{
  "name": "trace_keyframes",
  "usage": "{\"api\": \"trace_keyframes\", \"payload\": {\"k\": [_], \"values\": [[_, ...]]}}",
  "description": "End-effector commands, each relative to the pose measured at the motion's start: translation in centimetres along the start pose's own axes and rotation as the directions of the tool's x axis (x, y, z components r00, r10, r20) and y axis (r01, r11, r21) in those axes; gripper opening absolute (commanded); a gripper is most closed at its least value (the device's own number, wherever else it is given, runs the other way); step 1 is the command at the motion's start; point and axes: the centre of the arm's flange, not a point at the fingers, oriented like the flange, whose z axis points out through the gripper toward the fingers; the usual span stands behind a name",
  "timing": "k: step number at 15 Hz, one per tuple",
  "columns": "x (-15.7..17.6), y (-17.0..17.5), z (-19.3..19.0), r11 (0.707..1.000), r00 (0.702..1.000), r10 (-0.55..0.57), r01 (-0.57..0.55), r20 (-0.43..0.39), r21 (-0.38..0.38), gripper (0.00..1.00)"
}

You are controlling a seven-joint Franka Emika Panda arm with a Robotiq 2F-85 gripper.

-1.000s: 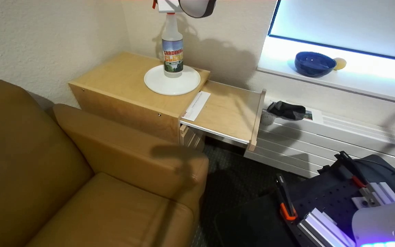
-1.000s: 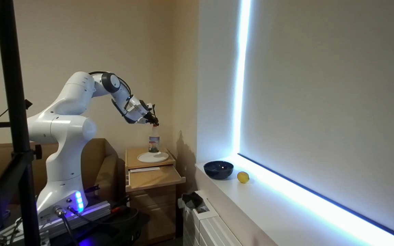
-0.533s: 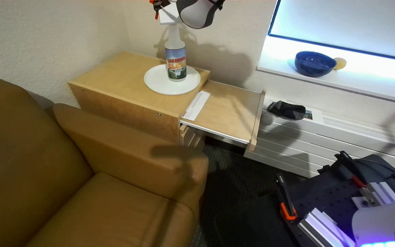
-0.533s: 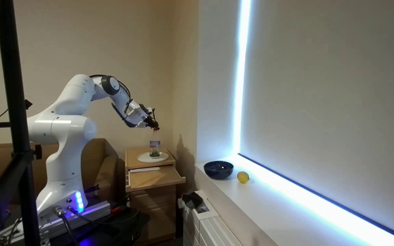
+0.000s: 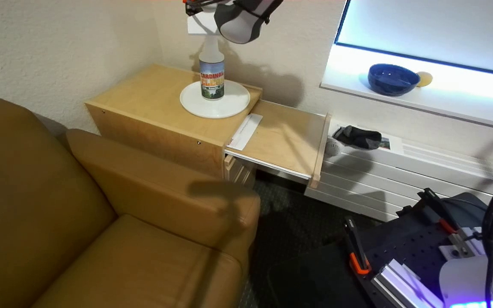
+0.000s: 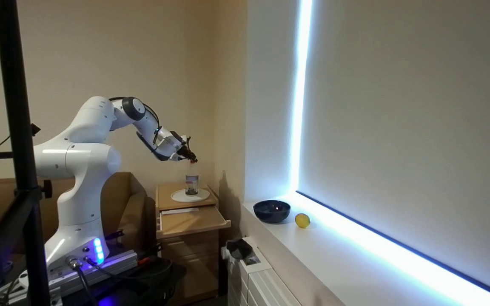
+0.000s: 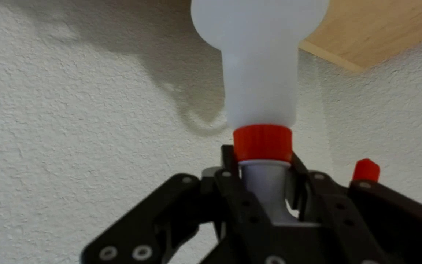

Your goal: Pick up the bottle from the counter and put it on the white plate

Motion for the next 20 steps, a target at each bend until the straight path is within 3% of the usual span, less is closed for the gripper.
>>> {"api": "trace_keyframes", "payload": {"k": [1,2,3,9,12,13,16,20], "values": [[0.6,-0.4,0.5,0.997,0.997,0.078,-0.078,-0.017,0.019,0.08],[0.2,-0.3,0.4,0.997,0.997,0.082,-0.082,-0.005,0.017,0.58],[0.2,-0.3,0.5,0.996,0.996,0.086,-0.085,-0.002,0.022,0.59],[1.3,-0.1,-1.3,0.999,1.000,0.010,-0.011,0.015,0.034,0.98],[2.3,0.2,-3.2,0.994,0.996,-0.044,0.036,0.080,0.102,1.00],[2.7,0.3,-4.1,0.986,0.994,-0.032,0.014,0.106,0.167,1.00],[4.1,0.6,-6.3,0.968,0.980,-0.029,-0.021,0.198,0.250,1.00],[5.7,1.6,-8.1,0.964,0.957,-0.049,-0.030,0.286,0.265,1.00]]}}
